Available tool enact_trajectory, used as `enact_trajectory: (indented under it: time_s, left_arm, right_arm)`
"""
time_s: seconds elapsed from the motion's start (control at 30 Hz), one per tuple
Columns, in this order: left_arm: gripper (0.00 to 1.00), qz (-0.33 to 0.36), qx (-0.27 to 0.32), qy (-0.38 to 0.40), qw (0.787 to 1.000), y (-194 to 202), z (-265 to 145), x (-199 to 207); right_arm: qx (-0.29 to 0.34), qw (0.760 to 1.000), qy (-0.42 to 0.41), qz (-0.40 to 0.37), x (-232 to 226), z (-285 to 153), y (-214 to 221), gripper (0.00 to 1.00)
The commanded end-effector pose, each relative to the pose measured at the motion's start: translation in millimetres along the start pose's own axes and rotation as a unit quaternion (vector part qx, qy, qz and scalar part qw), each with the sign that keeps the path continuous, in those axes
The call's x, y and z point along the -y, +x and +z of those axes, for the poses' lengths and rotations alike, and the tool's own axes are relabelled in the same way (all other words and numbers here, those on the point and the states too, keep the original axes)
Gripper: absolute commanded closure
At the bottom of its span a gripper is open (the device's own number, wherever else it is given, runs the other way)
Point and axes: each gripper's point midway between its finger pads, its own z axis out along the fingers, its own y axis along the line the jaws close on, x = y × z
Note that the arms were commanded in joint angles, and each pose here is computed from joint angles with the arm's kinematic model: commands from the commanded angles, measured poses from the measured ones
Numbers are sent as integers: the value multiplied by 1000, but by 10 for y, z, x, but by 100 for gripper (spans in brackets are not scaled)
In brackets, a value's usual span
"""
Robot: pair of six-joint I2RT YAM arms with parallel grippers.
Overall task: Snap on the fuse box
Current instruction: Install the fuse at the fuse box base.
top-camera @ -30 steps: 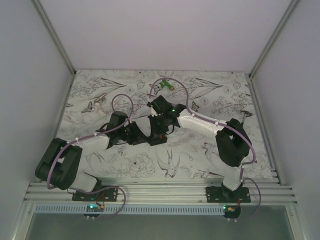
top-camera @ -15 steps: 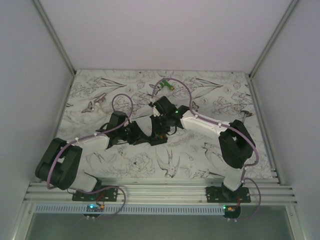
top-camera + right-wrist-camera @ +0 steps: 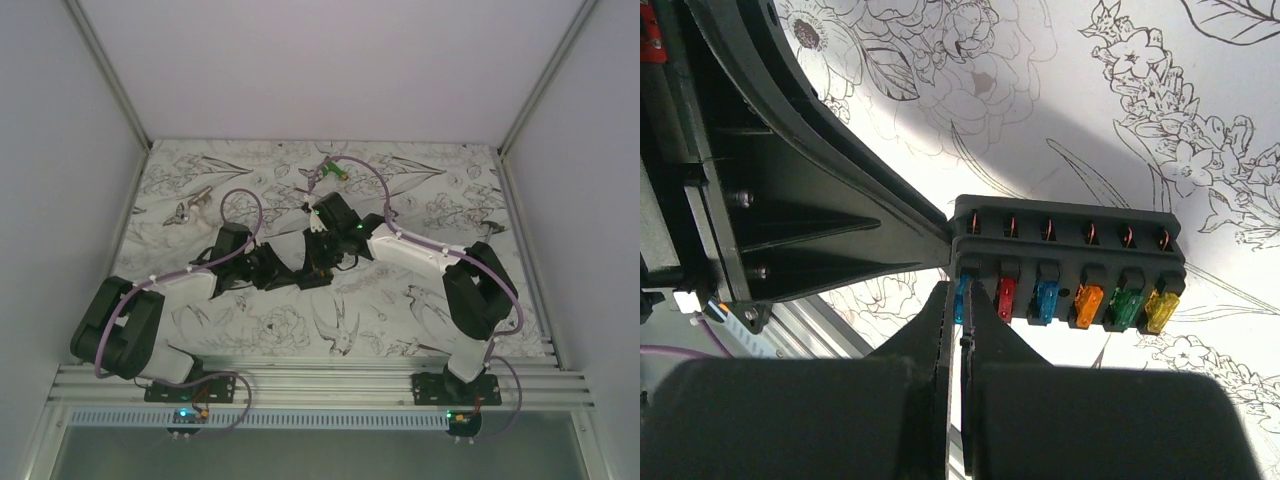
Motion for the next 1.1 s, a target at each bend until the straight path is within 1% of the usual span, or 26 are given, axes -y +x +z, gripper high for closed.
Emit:
enact_trajectory:
  time_s: [0.0, 0.23, 0.33, 0.4, 0.43, 0.53, 0.67, 0.7, 0.83, 0.97, 1.07]
  left_arm:
    - [76, 6, -6, 15, 1000, 32, -40, 42]
    - [82, 8, -3, 18, 1000, 11, -37, 65]
    - [90, 11, 1, 16, 1000, 2, -39, 63]
    - [98, 11, 4, 12, 1000, 2, -37, 49]
    - [100, 12, 7, 9, 1000, -2, -34, 36]
    - [100, 13, 12, -18, 1000, 18, -23, -56]
    - [100, 47, 22, -101, 994, 36, -79, -240]
    - [100, 53, 27, -111, 992, 26, -97, -252]
    - [100, 53, 44, -145, 987, -7, -156, -380]
    - [100, 38, 34, -174, 984, 27, -112, -545]
    - [100, 31, 23, -181, 983, 46, -64, -588]
  right_arm:
    - [37, 998, -42, -12, -195, -143, -187, 100]
    - [27, 998, -63, -13, -242, -116, -137, 100]
    - [24, 998, -57, -12, -226, -110, -127, 100]
    - [21, 999, -48, -11, -204, -111, -129, 100]
    - [18, 999, -42, -11, -184, -112, -127, 100]
    - [16, 999, -29, -14, -153, -127, -153, 100]
    - [19, 999, -21, -21, -151, -180, -195, 100]
    - [18, 999, -17, -23, -141, -185, -197, 100]
    - [18, 999, 1, -32, -89, -226, -208, 100]
    - [30, 999, 4, -39, -107, -336, -277, 100]
    - [30, 999, 1, -43, -129, -363, -278, 100]
